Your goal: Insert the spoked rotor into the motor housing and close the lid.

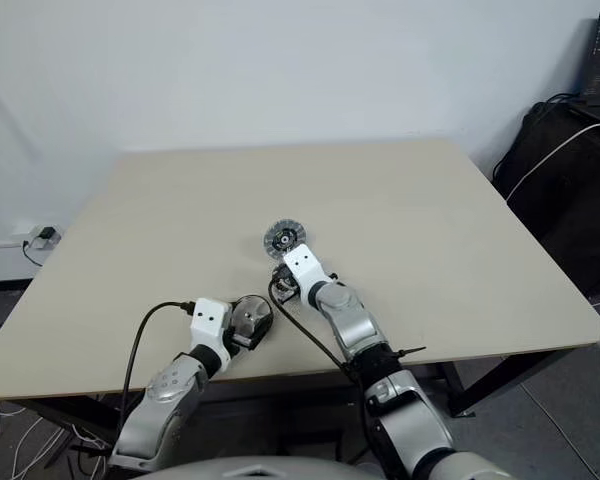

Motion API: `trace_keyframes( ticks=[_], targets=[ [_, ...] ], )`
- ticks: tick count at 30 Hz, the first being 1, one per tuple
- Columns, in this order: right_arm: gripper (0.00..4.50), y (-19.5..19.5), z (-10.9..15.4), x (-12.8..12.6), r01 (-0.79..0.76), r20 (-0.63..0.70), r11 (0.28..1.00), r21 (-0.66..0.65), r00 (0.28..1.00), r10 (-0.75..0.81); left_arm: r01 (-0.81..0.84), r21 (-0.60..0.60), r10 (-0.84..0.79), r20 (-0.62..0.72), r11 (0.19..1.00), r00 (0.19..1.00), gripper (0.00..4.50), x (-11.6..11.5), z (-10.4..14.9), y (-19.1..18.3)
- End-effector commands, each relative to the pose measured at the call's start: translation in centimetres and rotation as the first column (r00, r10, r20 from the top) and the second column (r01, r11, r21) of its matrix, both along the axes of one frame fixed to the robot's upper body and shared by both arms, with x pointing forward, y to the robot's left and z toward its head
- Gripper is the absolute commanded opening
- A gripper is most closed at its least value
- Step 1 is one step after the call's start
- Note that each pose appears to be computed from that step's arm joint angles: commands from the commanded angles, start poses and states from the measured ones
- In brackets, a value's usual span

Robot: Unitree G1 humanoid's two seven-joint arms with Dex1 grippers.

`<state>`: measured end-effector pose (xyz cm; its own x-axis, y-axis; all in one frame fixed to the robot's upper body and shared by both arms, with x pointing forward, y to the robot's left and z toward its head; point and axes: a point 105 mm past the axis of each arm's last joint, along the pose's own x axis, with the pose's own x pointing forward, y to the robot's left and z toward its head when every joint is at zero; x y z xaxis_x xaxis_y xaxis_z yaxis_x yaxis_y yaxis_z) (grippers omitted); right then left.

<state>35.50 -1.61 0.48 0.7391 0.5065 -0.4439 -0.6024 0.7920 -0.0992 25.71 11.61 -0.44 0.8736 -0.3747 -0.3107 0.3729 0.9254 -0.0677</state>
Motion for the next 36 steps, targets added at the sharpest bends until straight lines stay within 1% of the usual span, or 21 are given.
trace_keyframes(
  ticks=[1, 4, 8, 16, 23, 36],
  targets=[
    [0.04, -0.6, 1.9, 1.8, 0.075, 0.112, 0.997, -0.022, 0.991, -0.072, 0.011, -0.012, -0.01, 0.052, 1.0, 0.999, 4.5, 0.4, 1.2, -0.4],
    [0.04, -1.1, 1.8, 2.2, 0.106, 0.124, 0.993, -0.043, 0.987, -0.1, 0.007, -0.013, -0.006, 0.051, 1.0, 0.999, 4.5, 0.3, 1.1, -0.4],
    [0.04, -2.1, 1.7, 2.1, 0.105, 0.111, 0.992, -0.073, 0.989, -0.096, -0.001, -0.013, 0.002, 0.051, 1.0, 0.999, 4.5, 0.2, 1.1, -0.1],
    [0.04, -3.9, 1.5, 1.0, 0.088, 0.038, 0.99, -0.111, 0.996, -0.084, 0.001, -0.007, -0.001, 0.047, 1.0, 0.999, 4.5, 0.1, 1.1, 0.0],
    [0.04, -3.3, 1.3, -0.2, 0.026, -0.007, 0.993, -0.118, 1.0, -0.027, 0.019, -0.006, -0.018, 0.044, 1.0, 0.999, 4.5, 0.3, 1.1, -0.2],
    [0.04, -1.9, 1.5, -0.2, -0.014, -0.011, 0.994, -0.11, 1.0, 0.013, 0.013, -0.01, -0.013, 0.044, 1.0, 0.999, 4.5, 0.4, 1.0, -0.3]
  ],
)
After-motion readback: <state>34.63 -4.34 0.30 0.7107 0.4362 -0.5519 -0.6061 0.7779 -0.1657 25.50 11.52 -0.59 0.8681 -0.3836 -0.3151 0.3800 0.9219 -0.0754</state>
